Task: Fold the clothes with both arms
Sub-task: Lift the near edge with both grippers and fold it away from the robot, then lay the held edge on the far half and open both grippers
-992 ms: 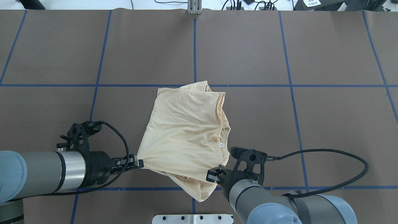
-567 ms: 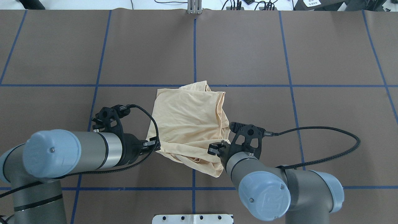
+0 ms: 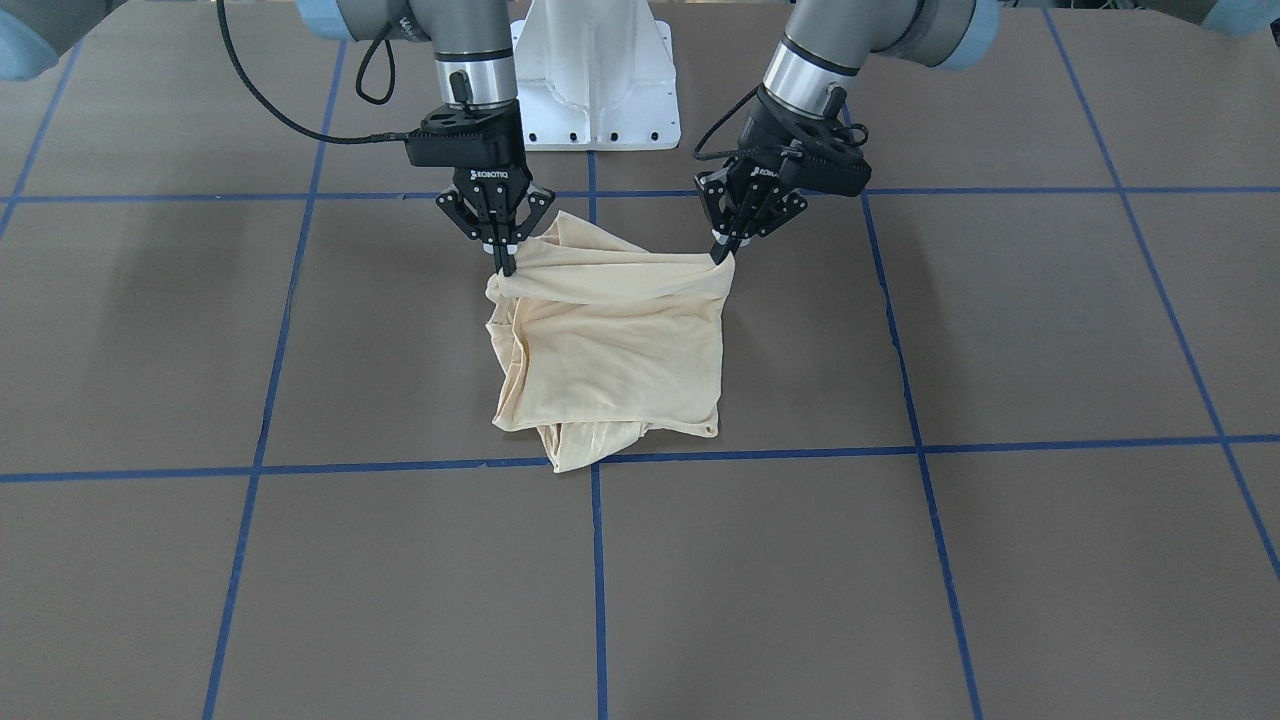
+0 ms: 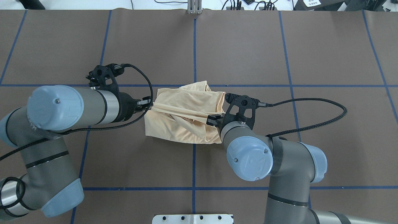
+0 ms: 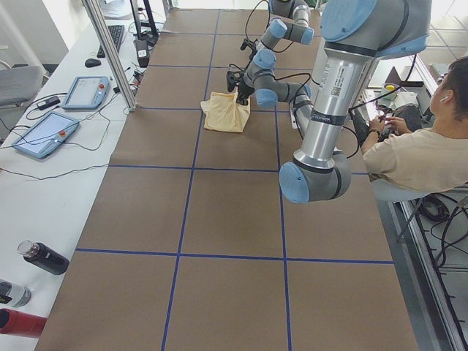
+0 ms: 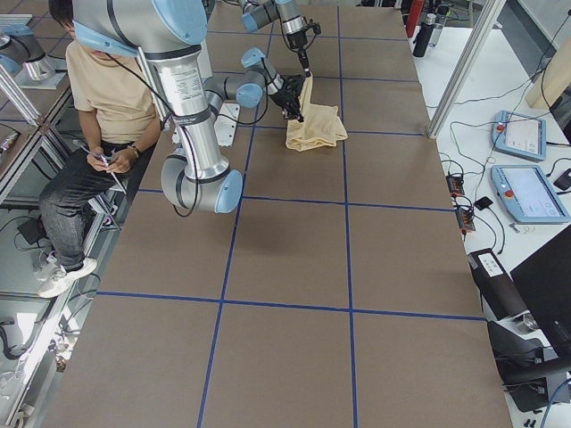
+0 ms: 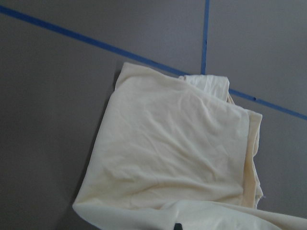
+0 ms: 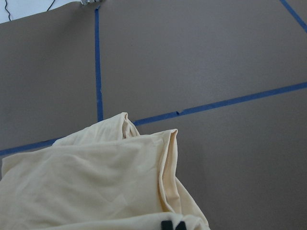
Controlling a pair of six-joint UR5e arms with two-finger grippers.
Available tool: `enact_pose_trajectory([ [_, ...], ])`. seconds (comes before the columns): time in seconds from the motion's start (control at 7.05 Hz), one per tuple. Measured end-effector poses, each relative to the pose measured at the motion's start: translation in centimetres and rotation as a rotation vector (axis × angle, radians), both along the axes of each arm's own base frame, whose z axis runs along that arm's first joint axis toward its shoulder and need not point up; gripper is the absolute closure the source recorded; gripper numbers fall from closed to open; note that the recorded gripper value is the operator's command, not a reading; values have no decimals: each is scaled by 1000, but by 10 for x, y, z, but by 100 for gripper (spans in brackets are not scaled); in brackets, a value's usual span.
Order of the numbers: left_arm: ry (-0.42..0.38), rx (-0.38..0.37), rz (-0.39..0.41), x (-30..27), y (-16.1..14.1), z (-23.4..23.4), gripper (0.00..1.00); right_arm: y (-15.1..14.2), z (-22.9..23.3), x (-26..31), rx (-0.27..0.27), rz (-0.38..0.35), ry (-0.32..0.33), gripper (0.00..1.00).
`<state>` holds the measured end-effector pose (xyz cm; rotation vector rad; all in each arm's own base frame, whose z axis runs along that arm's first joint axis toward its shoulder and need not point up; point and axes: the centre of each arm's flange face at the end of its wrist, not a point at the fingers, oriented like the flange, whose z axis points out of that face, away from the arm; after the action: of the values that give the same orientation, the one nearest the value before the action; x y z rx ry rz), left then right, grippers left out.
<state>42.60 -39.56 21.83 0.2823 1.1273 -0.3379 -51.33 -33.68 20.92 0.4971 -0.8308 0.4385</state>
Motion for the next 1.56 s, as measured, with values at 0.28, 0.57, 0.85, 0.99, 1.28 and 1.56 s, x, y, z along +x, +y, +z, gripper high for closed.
enact_pose_trajectory([
  [0.28,-60,-21,-33,27,-39,17,100,-36,-4,-15,-5,34,31,100],
  [0.57,-116,-37,-48,51,-64,44,100,-70,8,-40,-6,52,42,100],
  [0.85,-133,-35,-54,64,-74,64,0,-109,20,-59,-10,42,52,0],
  [0.99,-139,-12,-45,64,-76,66,0,-127,19,-58,-18,25,53,0],
  [1.28,-148,71,2,45,-86,58,0,-157,-2,-37,-47,-79,16,0],
  [1.56,-163,156,70,16,-93,56,0,-150,-25,-32,-50,-137,-31,16],
])
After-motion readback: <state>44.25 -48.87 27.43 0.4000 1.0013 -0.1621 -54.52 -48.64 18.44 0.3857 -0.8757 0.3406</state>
